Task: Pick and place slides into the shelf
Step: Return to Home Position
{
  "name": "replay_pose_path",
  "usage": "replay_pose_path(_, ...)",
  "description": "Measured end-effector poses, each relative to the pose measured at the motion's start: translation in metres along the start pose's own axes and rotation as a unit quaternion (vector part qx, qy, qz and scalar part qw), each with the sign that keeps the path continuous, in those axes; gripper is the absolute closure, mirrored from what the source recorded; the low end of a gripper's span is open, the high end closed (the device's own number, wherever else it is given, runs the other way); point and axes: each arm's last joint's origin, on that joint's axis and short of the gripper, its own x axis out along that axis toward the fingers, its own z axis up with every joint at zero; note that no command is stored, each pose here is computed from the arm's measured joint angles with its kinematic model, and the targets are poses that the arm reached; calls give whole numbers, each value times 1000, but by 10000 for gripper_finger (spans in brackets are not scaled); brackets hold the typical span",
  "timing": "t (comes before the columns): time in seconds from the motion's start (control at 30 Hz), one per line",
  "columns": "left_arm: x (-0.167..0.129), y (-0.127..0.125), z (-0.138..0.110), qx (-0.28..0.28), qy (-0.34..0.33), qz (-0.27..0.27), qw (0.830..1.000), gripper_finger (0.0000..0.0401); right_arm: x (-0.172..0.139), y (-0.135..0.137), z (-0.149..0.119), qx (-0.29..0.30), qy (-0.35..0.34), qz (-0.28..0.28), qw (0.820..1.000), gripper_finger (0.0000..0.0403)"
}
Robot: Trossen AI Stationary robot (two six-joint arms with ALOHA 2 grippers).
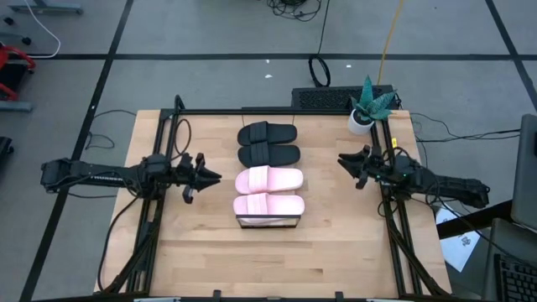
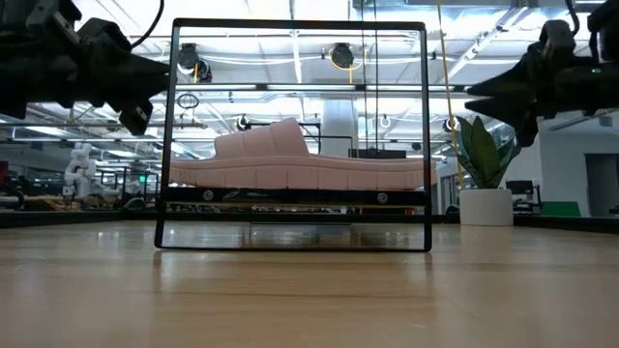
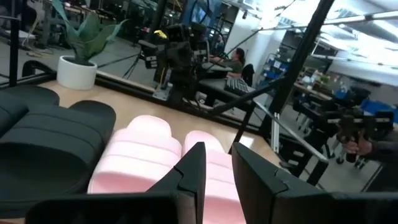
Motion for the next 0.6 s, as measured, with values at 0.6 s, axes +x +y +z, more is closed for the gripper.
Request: replay_pose_path(0.6, -5, 10, -1, -36, 57, -72, 995, 327, 1, -1, 10, 12, -24, 65, 998, 284)
